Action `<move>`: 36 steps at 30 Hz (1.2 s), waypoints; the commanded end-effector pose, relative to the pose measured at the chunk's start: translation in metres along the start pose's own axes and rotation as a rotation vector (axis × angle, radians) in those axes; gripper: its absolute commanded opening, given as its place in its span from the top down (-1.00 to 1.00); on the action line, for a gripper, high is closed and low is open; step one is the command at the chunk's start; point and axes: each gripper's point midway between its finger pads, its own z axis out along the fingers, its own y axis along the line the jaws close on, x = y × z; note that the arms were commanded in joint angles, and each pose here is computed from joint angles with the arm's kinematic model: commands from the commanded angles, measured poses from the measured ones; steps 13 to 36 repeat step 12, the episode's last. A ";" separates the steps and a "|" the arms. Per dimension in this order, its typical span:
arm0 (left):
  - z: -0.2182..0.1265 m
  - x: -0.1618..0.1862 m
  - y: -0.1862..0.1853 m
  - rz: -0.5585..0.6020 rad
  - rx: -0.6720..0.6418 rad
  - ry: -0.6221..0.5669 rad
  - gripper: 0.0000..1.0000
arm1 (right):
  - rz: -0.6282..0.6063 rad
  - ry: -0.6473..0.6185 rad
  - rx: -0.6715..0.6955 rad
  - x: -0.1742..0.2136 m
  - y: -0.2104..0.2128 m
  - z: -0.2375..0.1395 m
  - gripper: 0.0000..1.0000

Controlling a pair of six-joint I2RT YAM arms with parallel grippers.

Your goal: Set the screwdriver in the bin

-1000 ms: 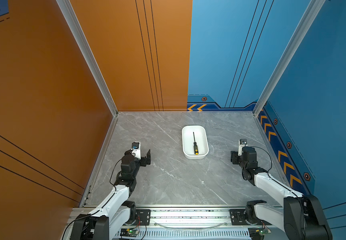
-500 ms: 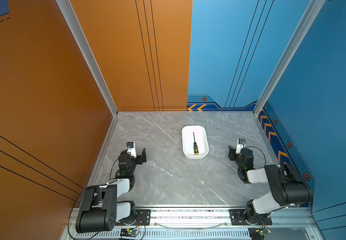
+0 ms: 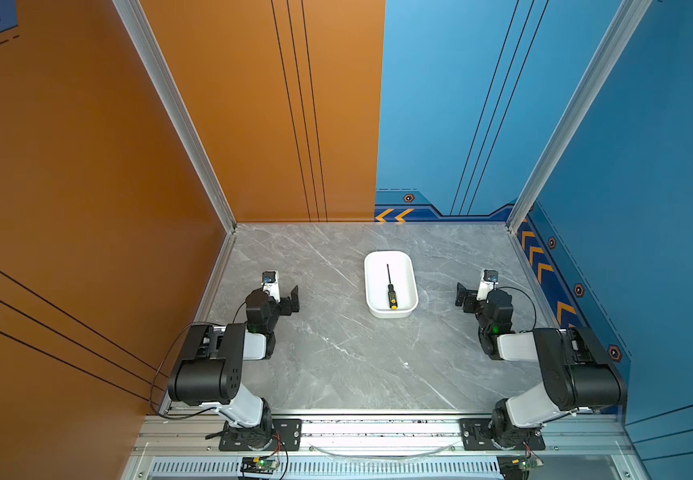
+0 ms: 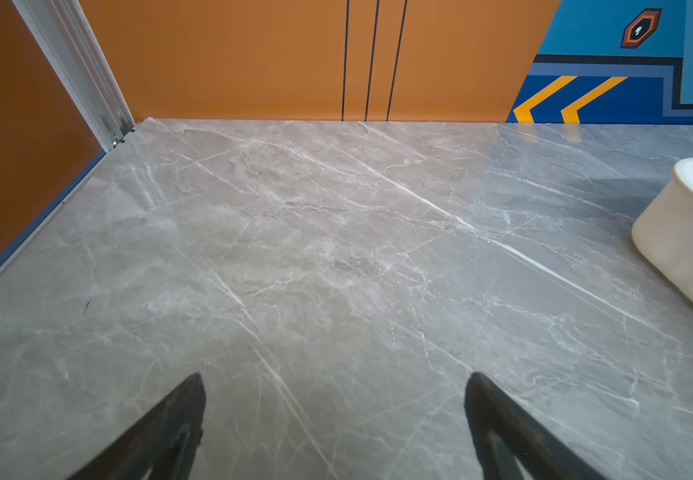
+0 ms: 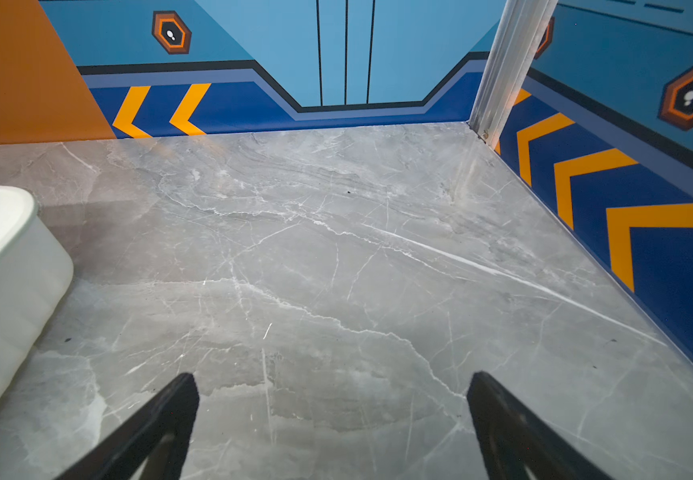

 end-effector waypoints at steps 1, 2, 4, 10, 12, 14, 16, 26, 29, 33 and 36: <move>0.000 0.003 0.004 0.021 -0.034 0.026 -0.96 | 0.008 0.010 0.002 0.001 0.000 0.002 -1.00; 0.000 0.003 0.004 0.021 -0.034 0.025 -0.96 | 0.007 0.012 0.002 0.001 0.000 0.002 -0.99; 0.000 0.004 0.004 0.021 -0.035 0.027 -0.96 | 0.008 0.010 -0.001 0.000 0.000 0.002 -0.99; 0.000 0.003 0.004 0.022 -0.037 0.026 -0.96 | 0.018 0.016 -0.011 0.001 -0.001 0.003 -0.99; 0.000 0.003 0.004 0.023 -0.037 0.026 -0.96 | 0.014 0.012 0.001 0.001 -0.002 0.002 -1.00; 0.000 0.003 0.004 0.023 -0.037 0.026 -0.96 | 0.014 0.012 0.001 0.001 -0.002 0.002 -1.00; 0.000 0.003 0.004 0.023 -0.037 0.026 -0.96 | 0.014 0.012 0.001 0.001 -0.002 0.002 -1.00; 0.000 0.003 0.004 0.023 -0.037 0.026 -0.96 | 0.014 0.012 0.001 0.001 -0.002 0.002 -1.00; 0.000 0.003 0.004 0.023 -0.037 0.026 -0.96 | 0.014 0.012 0.001 0.001 -0.002 0.002 -1.00; 0.000 0.003 0.004 0.023 -0.037 0.026 -0.96 | 0.014 0.012 0.001 0.001 -0.002 0.002 -1.00; 0.000 0.003 0.004 0.023 -0.037 0.026 -0.96 | 0.014 0.012 0.001 0.001 -0.002 0.002 -1.00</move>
